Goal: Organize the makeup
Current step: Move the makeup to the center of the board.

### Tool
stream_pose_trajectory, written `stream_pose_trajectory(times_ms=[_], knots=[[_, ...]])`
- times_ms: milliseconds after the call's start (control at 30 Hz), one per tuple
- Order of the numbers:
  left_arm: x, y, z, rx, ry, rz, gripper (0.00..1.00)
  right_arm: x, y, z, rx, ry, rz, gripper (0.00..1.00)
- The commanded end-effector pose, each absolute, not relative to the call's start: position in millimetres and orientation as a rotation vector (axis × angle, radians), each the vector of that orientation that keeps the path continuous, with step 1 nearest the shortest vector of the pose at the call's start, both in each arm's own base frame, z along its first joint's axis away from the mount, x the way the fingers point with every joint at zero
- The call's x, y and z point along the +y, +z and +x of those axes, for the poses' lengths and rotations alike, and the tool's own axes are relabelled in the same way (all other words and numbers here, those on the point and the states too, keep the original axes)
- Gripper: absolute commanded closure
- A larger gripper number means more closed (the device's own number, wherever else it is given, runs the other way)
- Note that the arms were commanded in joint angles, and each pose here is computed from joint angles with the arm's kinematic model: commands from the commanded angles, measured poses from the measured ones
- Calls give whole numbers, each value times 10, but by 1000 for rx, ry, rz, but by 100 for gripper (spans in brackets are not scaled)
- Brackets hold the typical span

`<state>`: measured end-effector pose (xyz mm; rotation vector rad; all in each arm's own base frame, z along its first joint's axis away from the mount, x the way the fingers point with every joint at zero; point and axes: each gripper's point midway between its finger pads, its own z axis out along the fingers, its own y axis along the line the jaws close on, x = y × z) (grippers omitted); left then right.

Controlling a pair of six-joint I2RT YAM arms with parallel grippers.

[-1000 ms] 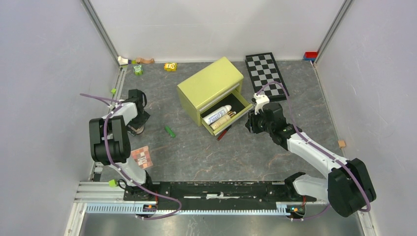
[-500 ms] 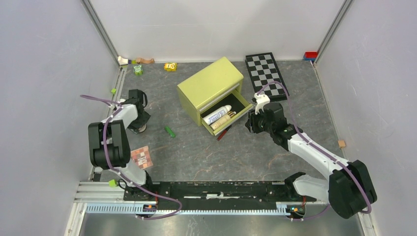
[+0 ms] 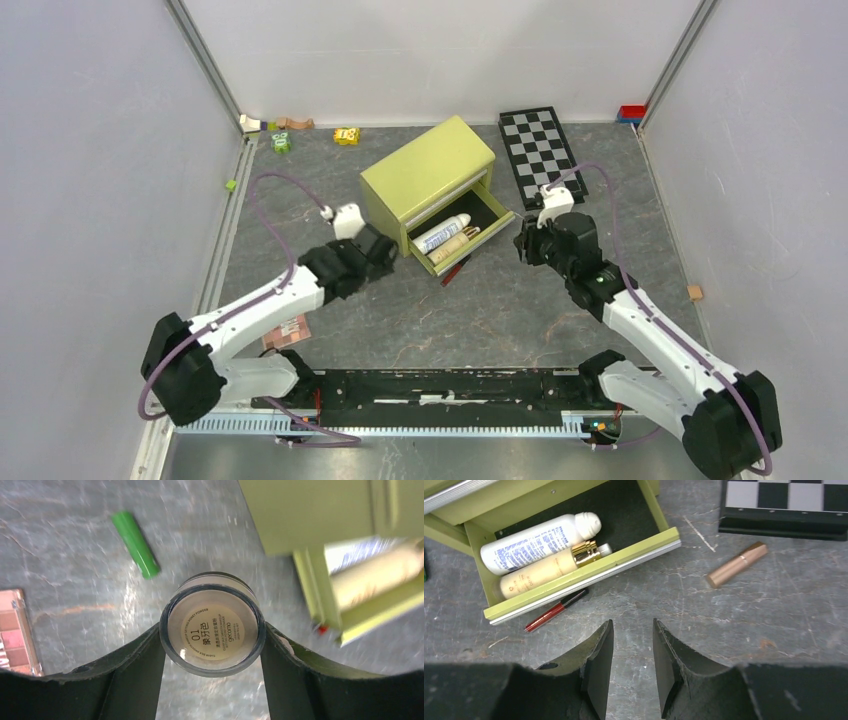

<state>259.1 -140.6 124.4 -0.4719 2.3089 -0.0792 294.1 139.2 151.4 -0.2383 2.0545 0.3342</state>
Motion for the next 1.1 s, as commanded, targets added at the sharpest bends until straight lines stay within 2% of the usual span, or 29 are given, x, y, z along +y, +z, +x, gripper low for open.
stream_pose_trajectory(times_ms=[0,300,500,600,700,800,933,1067], knots=[[-1632,1103,2269,2312,-41,-349,77,1157,1563,2905,2025,248,-134,59],[-3058,798,1715,2355,-332,384,74,968,1442,2753,2042,190,-74,57],[-3514,558,1606,2370,-375,644,67,877,1343,2680,2061,162,-34,50],[-3610,524,1602,2368,-382,701,55,849,1313,2660,2077,146,-26,45],[-3628,561,1607,2353,-389,726,39,820,1287,2643,2093,130,-15,36],[-3607,648,1632,2326,-383,738,30,810,1276,2640,2094,128,-2,28],[-3570,797,1669,2289,-383,741,23,835,1278,2650,2091,144,0,23],[-3558,804,1680,2287,-386,756,21,864,1252,2654,2098,157,-6,20]])
